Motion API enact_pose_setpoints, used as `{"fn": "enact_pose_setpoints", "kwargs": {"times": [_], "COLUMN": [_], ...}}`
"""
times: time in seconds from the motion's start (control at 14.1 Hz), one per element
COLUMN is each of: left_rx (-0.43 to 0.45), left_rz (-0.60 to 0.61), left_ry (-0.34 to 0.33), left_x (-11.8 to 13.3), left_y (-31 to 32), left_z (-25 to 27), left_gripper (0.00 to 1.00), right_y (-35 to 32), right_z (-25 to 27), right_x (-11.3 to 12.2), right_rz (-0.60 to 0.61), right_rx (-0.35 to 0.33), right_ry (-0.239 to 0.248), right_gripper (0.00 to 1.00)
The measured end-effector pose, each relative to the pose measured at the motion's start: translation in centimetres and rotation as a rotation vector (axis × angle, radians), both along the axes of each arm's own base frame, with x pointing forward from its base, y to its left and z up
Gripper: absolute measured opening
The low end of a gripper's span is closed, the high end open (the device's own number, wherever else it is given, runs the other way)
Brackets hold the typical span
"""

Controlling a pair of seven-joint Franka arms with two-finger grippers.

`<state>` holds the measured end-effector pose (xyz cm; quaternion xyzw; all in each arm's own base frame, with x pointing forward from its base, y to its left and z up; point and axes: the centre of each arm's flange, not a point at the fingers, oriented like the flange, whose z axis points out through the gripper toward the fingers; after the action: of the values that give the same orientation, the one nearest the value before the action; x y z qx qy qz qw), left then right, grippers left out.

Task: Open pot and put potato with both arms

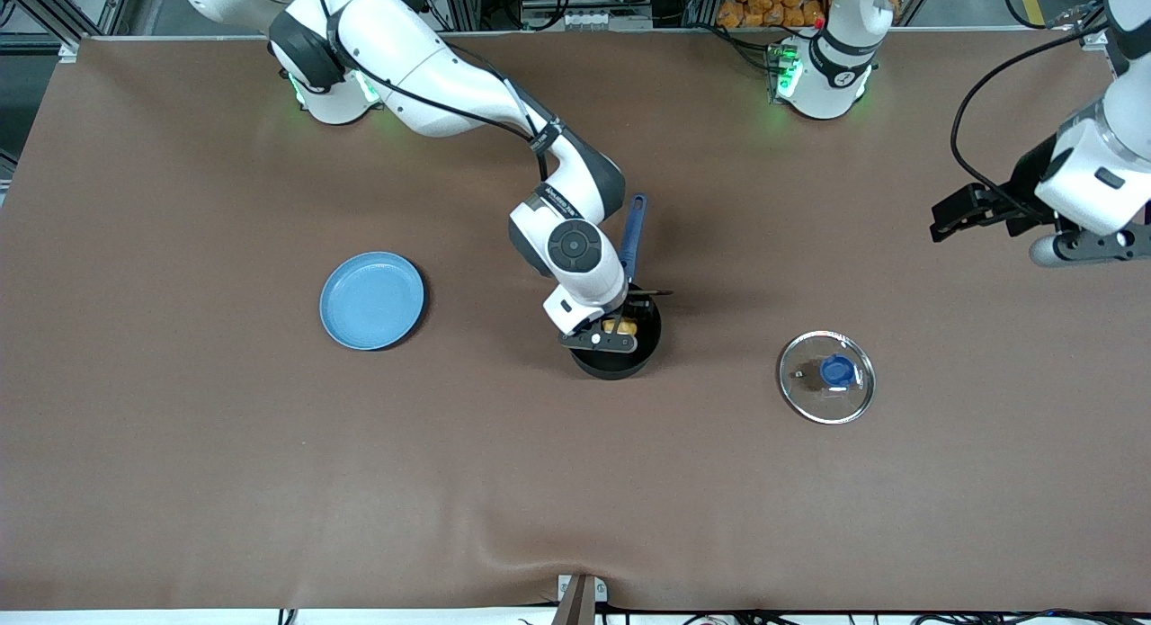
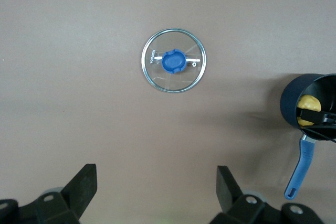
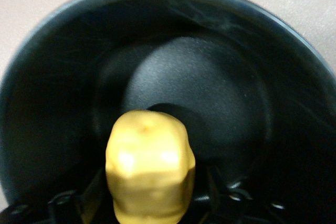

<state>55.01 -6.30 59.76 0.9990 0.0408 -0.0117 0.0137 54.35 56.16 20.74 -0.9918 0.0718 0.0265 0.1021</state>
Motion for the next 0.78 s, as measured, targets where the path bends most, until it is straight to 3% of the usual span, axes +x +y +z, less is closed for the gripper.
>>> {"fn": "enact_pose_setpoints", "kwargs": {"times": [0.07, 0.28, 0.57, 0.78], "left_rx": [0.0, -0.002, -0.009, -0.015], "left_rz": [-0.01, -0.029, -0.029, -0.028], "left_ry": [-0.006, -0.027, -0.024, -0.011], "left_x": [-1.0, -2.9, -2.9, -2.6], "left_y": [0.3, 1.7, 1.9, 1.8], "left_z": [0.1, 0.9, 0.6, 0.0], "left_gripper": [1.0, 1.0, 1.0, 1.0], "right_y": [0.0, -0.2, -1.8, -4.3], "right_z": [0.3, 2.4, 9.6, 15.6], "right_x": [0.2, 0.7, 3.5, 5.3], "right_rz": [0.0, 0.002, -0.026, -0.043], "right_rx": [0.0, -0.008, 0.025, 0.016], "right_ry": [-0.002, 0.006, -0.025, -0.011], "right_gripper": [1.0, 1.0, 1.0, 1.0]}}
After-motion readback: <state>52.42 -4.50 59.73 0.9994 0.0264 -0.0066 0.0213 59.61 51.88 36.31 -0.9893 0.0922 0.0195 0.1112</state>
